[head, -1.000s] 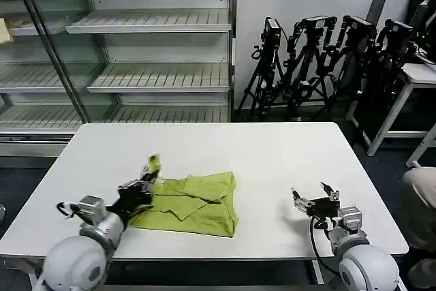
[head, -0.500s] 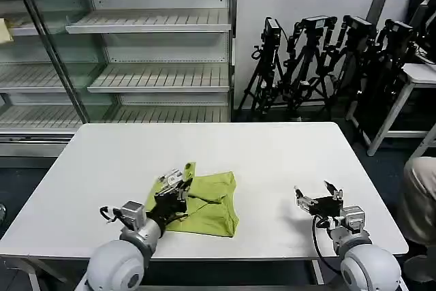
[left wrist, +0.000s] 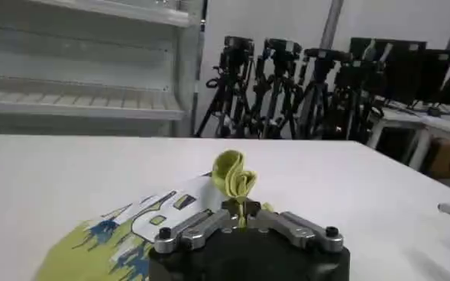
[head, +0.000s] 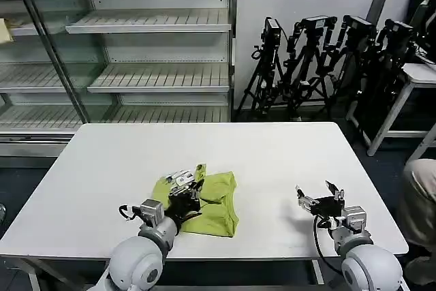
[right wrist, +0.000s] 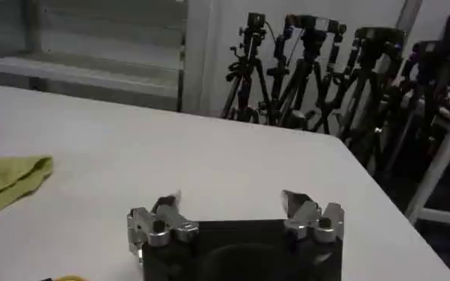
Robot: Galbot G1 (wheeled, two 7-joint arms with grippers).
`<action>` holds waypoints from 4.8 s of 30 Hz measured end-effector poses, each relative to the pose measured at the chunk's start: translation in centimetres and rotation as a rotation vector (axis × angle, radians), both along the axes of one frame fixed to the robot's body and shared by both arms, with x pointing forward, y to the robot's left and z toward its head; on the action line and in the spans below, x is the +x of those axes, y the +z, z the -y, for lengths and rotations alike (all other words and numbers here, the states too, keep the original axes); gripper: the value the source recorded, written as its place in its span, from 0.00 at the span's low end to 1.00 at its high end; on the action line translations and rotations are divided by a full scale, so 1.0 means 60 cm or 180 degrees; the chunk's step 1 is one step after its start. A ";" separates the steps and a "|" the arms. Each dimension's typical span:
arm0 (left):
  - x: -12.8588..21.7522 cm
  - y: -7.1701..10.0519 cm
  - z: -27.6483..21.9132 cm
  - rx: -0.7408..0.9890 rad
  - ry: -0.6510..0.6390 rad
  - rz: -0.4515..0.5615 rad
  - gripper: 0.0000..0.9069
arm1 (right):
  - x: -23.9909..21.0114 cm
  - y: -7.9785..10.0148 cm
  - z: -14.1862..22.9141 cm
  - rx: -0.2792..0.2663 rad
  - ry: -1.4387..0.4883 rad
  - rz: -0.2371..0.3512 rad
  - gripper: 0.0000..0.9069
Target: Fold and organize the clothes.
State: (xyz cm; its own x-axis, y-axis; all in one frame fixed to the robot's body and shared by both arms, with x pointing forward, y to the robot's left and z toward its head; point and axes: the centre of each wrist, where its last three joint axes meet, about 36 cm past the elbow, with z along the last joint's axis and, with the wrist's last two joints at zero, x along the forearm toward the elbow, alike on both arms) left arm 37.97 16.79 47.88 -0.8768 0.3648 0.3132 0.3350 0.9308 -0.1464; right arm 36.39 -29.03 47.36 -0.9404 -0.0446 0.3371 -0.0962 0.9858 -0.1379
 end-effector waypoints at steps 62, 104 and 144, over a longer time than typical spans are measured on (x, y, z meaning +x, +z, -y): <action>-0.017 -0.047 -0.109 0.0144 0.0770 -0.0201 1.00 | 0.007 0.006 0.003 0.0049 -0.0014 0.0120 1.00; -0.012 -0.105 -0.092 -0.0062 0.0736 -0.0404 0.02 | -0.002 0.016 -0.014 0.0145 0.0031 0.0138 1.00; -0.058 0.061 -0.212 0.1075 0.0177 0.0428 0.02 | 0.010 0.010 -0.033 0.0109 0.0078 0.0131 1.00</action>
State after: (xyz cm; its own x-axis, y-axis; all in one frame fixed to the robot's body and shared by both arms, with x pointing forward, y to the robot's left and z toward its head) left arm 34.51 29.51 51.57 -0.9339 0.2112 0.2884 0.2780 0.9364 0.2143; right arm 37.01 -27.07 47.98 -0.9520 -0.0788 0.2959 -0.1154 0.9874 -0.1083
